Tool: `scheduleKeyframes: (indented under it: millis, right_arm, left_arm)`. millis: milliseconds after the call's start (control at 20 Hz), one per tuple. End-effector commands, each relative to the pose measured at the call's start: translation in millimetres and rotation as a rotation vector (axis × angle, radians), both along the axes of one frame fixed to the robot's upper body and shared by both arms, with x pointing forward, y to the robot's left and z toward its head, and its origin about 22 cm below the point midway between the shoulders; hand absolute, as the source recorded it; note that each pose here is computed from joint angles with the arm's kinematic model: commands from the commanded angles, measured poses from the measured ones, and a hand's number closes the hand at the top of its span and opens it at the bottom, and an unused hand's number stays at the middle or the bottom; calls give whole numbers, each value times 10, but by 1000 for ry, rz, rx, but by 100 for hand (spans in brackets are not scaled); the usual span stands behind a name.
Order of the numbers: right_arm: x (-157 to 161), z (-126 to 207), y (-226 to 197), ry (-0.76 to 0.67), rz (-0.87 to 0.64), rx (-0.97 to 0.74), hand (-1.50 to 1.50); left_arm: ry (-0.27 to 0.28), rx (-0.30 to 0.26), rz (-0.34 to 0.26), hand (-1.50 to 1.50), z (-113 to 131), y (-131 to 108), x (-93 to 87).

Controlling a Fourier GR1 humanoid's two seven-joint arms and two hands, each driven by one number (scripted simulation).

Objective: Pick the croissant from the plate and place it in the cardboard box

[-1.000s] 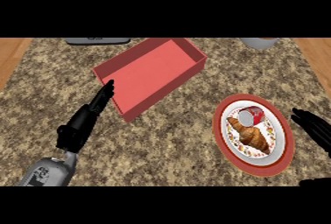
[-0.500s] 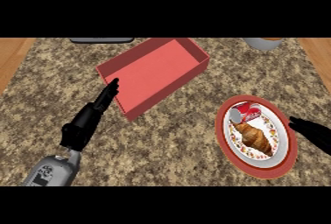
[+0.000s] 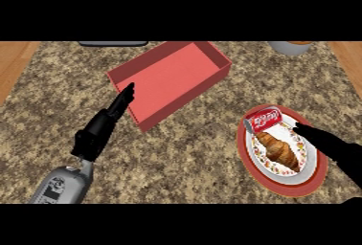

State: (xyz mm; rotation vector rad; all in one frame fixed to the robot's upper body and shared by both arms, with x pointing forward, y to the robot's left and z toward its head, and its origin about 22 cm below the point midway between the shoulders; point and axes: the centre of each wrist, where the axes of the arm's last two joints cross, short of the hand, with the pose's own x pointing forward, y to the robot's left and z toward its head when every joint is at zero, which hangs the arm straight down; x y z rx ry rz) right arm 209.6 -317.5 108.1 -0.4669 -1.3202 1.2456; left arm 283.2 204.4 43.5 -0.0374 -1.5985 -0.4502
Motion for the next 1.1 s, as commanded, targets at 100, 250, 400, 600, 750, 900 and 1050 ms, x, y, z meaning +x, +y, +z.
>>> scheduleKeyframes:
  millis: [100,250,400,600,750,900,1050]
  right_arm:
    - [96,-276,91,61,-31,-45,-150]
    - [143,-420,169,76,-45,-57,-150]
    - [182,-388,19,53,-42,-54,-150]
    - [220,-666,146,14,-15,-44,-150]
    - [203,-653,101,21,-20,-60,-150]
    - [392,-739,345,33,-5,-72,-150]
    - [274,-735,218,55,8,-95,-150]
  left_arm:
    - [-1,-7,-8,0,-23,127,-122]
    - [4,-10,-13,0,-49,116,-72]
    - [-6,-1,-5,0,-247,-14,67]
    - [6,1,6,0,42,41,-38]
    - [-6,-4,-7,0,-138,42,-5]
    - [-7,2,10,0,-141,29,-78]
    - [-14,14,14,0,96,-33,89]
